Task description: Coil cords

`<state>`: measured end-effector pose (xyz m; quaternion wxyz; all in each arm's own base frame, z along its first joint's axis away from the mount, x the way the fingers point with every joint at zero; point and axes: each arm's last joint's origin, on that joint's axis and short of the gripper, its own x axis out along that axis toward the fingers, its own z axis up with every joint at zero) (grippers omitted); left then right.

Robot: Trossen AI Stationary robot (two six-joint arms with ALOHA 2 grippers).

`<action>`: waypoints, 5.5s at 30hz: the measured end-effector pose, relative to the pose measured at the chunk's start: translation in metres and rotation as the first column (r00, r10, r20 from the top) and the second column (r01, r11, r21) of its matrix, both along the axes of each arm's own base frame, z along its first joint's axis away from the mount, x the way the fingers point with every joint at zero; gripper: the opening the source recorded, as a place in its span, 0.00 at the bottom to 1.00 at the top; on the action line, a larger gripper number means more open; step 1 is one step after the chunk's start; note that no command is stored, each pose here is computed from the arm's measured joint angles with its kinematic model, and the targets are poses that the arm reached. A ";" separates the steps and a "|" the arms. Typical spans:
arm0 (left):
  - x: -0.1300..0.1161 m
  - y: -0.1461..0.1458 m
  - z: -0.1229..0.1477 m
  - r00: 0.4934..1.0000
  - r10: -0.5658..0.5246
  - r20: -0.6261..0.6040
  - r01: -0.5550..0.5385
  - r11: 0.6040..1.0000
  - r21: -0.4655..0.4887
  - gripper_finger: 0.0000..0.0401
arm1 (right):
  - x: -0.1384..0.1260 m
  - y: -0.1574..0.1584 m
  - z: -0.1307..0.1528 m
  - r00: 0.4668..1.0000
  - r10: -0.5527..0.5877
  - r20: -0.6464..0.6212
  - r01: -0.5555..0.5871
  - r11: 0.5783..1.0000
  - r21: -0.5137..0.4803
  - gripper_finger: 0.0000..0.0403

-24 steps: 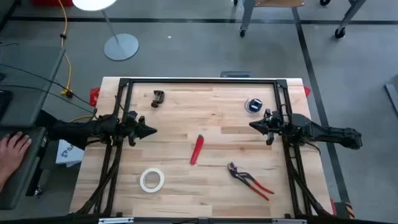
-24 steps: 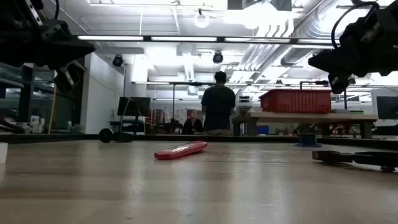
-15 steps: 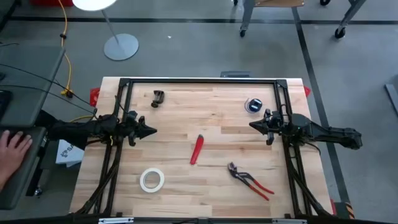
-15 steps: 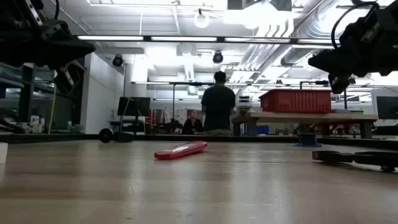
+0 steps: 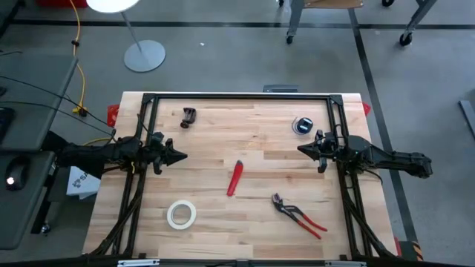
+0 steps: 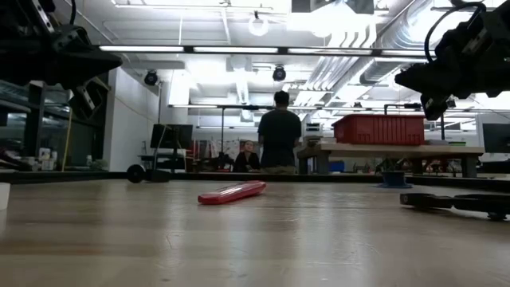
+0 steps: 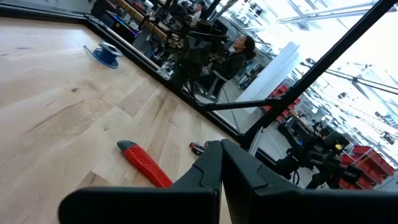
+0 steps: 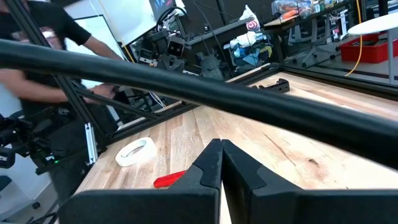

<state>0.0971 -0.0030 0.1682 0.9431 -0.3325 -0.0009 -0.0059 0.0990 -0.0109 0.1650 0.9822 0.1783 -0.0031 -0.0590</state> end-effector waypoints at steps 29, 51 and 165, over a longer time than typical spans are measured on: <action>0.000 0.000 0.000 1.000 -0.001 0.000 0.001 1.000 0.000 0.00 | 0.000 0.000 0.000 1.000 0.000 0.000 0.000 1.000 0.000 0.00; 0.000 0.000 0.000 1.000 0.000 0.000 0.000 1.000 0.000 0.00 | 0.000 0.000 0.000 1.000 0.000 0.000 0.000 1.000 0.000 0.00; 0.075 0.004 0.162 1.000 -0.013 0.011 0.009 0.946 0.323 0.00 | 0.000 0.000 0.000 1.000 0.000 0.000 0.000 1.000 0.000 0.00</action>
